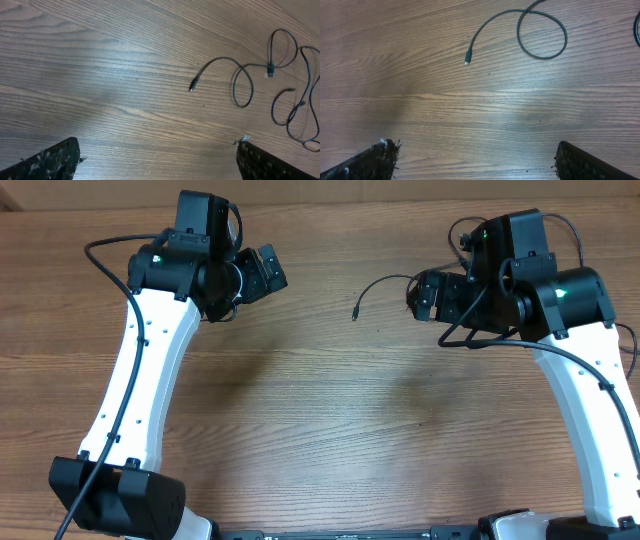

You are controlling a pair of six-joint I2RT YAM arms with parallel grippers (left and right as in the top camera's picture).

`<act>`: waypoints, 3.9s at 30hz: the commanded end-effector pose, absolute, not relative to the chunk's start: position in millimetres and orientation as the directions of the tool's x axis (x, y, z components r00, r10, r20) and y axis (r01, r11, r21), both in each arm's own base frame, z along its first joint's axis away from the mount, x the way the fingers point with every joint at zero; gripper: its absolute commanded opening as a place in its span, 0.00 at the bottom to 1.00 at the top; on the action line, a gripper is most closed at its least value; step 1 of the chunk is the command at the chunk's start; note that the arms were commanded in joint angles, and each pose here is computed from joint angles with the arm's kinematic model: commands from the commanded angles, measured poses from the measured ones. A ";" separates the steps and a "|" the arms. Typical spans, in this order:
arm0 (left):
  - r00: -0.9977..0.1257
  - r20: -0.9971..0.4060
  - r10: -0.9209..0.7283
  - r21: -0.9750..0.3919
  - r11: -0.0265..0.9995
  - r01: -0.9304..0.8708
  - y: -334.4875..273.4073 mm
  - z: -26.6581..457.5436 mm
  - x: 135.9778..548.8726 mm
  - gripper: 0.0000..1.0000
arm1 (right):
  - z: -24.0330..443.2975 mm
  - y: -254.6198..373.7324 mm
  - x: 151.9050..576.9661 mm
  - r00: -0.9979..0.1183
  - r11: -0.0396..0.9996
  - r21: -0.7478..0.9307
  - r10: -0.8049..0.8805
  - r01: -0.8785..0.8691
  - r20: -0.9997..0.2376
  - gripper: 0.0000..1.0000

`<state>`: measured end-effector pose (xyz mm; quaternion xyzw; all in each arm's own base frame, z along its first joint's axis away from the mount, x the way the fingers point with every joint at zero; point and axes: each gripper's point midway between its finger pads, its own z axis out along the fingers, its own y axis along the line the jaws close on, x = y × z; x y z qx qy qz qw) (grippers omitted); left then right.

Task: Untangle cables

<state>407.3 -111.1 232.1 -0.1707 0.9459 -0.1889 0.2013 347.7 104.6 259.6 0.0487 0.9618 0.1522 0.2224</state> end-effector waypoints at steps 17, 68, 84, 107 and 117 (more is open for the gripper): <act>-0.869 -0.317 -0.380 -0.406 0.882 -0.238 -111.8 225.5 408.3 1.00 | 301.2 98.7 325.4 -0.845 0.941 0.338 0.174 -0.009 -0.506 1.00; -0.869 -0.318 -0.380 -0.406 0.882 -0.238 -111.8 225.5 408.4 0.99 | 335.6 29.2 198.3 -0.698 0.958 0.245 0.275 0.145 -0.661 1.00; -0.869 -0.317 -0.380 -0.406 0.882 -0.238 -111.8 225.5 408.3 1.00 | 279.4 39.7 247.4 -0.690 0.958 0.250 0.277 0.141 -0.669 1.00; -0.869 -0.317 -0.380 -0.406 0.882 -0.238 -111.8 225.5 408.3 1.00 | 233.0 21.0 277.2 -0.648 0.925 0.308 0.376 0.222 -0.662 1.00; -0.869 -0.317 -0.380 -0.406 0.882 -0.238 -111.8 225.5 408.3 0.99 | 216.5 7.1 272.9 -0.660 0.896 0.349 0.440 0.276 -0.608 1.00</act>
